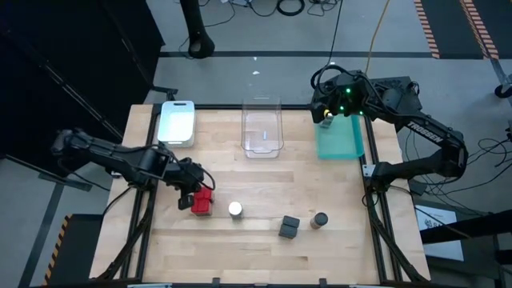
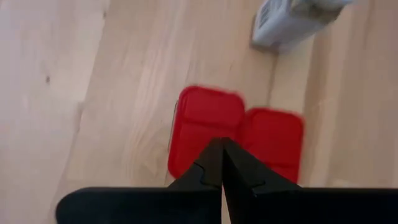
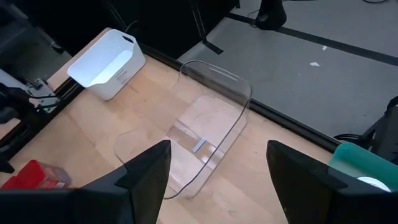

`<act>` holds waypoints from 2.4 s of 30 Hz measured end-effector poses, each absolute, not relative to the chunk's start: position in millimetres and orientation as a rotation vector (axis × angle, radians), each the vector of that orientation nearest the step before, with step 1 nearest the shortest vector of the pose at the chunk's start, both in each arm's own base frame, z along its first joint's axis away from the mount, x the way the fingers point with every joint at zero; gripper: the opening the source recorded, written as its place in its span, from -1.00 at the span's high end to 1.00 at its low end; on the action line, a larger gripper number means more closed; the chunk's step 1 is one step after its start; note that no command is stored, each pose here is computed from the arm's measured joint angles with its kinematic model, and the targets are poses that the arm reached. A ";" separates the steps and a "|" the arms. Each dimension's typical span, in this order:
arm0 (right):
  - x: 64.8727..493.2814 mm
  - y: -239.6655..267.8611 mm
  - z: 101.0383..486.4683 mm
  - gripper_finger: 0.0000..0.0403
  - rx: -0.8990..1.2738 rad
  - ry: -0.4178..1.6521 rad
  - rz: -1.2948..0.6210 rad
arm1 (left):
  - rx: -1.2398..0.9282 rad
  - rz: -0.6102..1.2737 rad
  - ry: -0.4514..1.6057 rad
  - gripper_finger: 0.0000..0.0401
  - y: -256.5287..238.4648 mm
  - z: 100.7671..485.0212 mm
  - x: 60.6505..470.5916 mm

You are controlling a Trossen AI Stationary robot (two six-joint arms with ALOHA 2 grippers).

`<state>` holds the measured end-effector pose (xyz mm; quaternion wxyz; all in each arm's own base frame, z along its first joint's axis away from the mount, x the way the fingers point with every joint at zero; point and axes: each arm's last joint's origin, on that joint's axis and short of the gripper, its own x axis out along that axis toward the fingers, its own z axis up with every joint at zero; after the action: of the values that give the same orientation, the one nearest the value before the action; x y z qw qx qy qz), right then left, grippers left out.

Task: Sort spices by type
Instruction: Put the top red seasoning can into the white bin

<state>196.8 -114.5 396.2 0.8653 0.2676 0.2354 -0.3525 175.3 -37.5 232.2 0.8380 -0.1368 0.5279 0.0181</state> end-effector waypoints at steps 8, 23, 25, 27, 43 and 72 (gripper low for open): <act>196.7 -114.5 396.2 -0.23 0.569 0.490 -0.743 | -0.270 0.063 1.119 0.98 -37.2 219.0 175.8; 196.3 -115.2 396.3 -0.23 0.575 0.480 -0.772 | -0.216 0.089 1.168 0.98 -38.1 208.7 184.2; 196.3 -115.2 396.4 -0.23 0.576 0.479 -0.773 | -0.205 0.109 1.163 0.98 -37.4 208.7 184.1; 196.3 -115.1 396.4 -0.23 0.576 0.479 -0.772 | -0.183 0.142 1.157 0.98 -36.3 208.5 183.9; 196.3 -115.1 396.4 -0.23 0.610 0.465 -0.783 | -0.234 0.077 1.054 0.98 -28.2 241.5 179.3; 197.0 -114.0 396.4 -0.23 0.651 0.453 -0.780 | 0.072 -0.178 1.183 -0.42 0.8 251.5 195.8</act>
<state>197.0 -114.0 396.4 0.8492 0.3090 0.2152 -0.3704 195.8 0.8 251.5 0.8258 0.0341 0.5567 -0.0837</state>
